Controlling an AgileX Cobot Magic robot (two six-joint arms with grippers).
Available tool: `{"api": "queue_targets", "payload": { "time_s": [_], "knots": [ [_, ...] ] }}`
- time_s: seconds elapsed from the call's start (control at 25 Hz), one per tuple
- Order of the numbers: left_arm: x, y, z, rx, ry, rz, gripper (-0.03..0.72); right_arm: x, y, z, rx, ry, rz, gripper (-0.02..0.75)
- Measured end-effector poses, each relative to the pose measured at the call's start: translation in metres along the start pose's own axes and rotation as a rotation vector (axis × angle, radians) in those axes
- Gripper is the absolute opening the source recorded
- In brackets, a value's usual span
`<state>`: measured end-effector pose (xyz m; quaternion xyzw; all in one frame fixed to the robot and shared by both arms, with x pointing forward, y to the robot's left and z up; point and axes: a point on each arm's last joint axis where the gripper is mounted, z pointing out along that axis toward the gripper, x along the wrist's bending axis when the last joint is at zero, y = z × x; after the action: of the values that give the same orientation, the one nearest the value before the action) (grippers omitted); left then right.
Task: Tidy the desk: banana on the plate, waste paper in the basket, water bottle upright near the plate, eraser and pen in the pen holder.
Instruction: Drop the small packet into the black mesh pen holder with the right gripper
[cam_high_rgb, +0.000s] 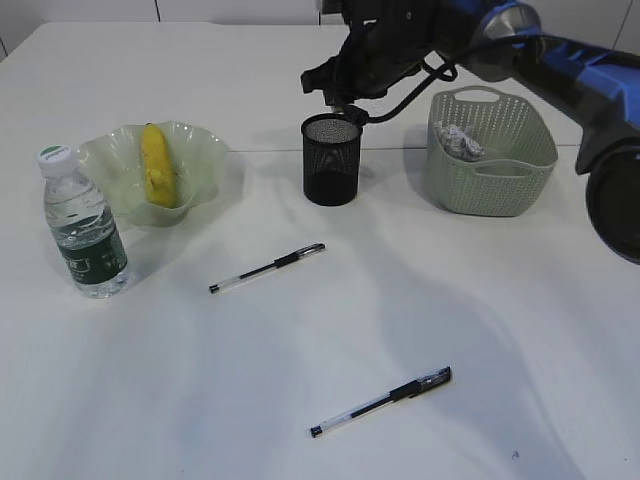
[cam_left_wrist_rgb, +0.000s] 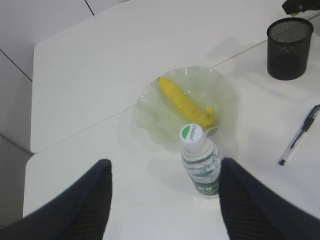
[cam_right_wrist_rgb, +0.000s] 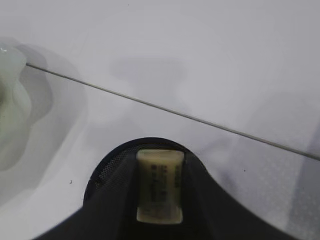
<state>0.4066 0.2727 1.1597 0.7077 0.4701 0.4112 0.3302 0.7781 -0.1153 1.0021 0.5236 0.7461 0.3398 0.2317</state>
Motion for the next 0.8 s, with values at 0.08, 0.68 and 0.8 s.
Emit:
{"api": "queue_targets", "payload": {
  "time_s": [0.08,0.68,0.8],
  "knots": [
    [0.000,0.000,0.000,0.000,0.000,0.000,0.475,0.000,-0.004,0.005,0.016,0.002,0.002,0.200],
    [0.000,0.000,0.000,0.000,0.000,0.000,0.475,0.001,-0.017,0.019,0.060,0.019,0.020,0.200],
    [0.000,0.000,0.000,0.000,0.000,0.000,0.475,0.001,-0.017,0.019,0.060,0.019,0.020,0.200]
  ]
}}
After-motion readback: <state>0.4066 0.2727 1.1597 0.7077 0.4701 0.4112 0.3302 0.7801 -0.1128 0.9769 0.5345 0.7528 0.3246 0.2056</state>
